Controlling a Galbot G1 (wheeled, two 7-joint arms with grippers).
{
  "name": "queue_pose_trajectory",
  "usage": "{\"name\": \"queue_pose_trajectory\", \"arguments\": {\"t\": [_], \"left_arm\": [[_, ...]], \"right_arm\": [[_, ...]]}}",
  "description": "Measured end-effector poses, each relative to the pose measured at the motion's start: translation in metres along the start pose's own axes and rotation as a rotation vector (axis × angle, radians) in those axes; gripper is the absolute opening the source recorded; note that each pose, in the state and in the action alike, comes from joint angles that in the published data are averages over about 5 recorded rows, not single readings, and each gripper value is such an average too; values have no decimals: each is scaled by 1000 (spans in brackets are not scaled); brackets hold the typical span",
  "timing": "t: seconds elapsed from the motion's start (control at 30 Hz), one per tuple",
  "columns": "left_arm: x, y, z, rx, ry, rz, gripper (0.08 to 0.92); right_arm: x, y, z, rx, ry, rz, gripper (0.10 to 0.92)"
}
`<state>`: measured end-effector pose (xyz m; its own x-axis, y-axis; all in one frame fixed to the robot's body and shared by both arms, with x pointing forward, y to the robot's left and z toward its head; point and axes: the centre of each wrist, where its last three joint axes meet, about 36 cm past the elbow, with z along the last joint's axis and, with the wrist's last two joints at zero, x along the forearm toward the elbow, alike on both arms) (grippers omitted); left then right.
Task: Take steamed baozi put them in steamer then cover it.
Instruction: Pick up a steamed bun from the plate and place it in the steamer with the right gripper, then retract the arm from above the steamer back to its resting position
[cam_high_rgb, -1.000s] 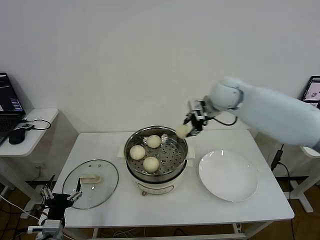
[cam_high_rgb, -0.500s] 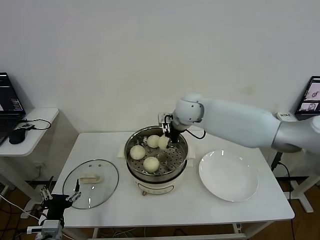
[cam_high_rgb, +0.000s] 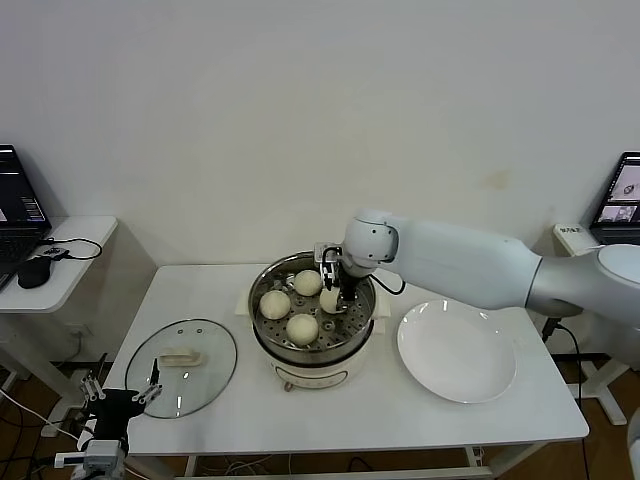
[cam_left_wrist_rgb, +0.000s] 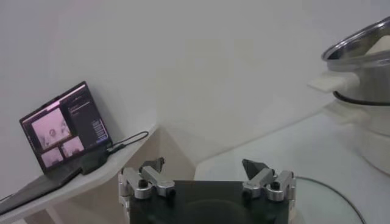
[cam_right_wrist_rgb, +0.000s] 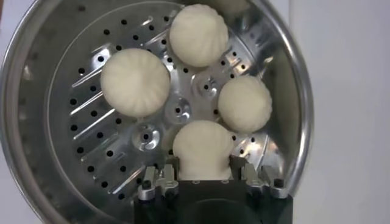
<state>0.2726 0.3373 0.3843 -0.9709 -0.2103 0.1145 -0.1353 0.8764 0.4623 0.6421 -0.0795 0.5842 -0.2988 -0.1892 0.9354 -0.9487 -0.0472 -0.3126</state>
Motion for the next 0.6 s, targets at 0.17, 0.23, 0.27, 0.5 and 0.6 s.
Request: {"name": "queue_pose_trajectory", "arguments": {"t": [0.17,0.23,0.27,0.5,0.6], "left_arm": [[-1,1,0,-3,-1,-1,823],[-1,1,0,-4,-1,-2,823],[-2,1,0,-4,-2,-2,823],[-2,0,0,0,-3,1,823],[-2,0,0,0,-5,2,823]], "right_arm": [[11,-1,3,-14,-17,8,698],[19,-3,5,-19,-29,16,755],[23,-3,7,-23,-35,22,777],[51,4,30,-74,-112,83,822],[57,15,46,-110,-170,134,823]]}}
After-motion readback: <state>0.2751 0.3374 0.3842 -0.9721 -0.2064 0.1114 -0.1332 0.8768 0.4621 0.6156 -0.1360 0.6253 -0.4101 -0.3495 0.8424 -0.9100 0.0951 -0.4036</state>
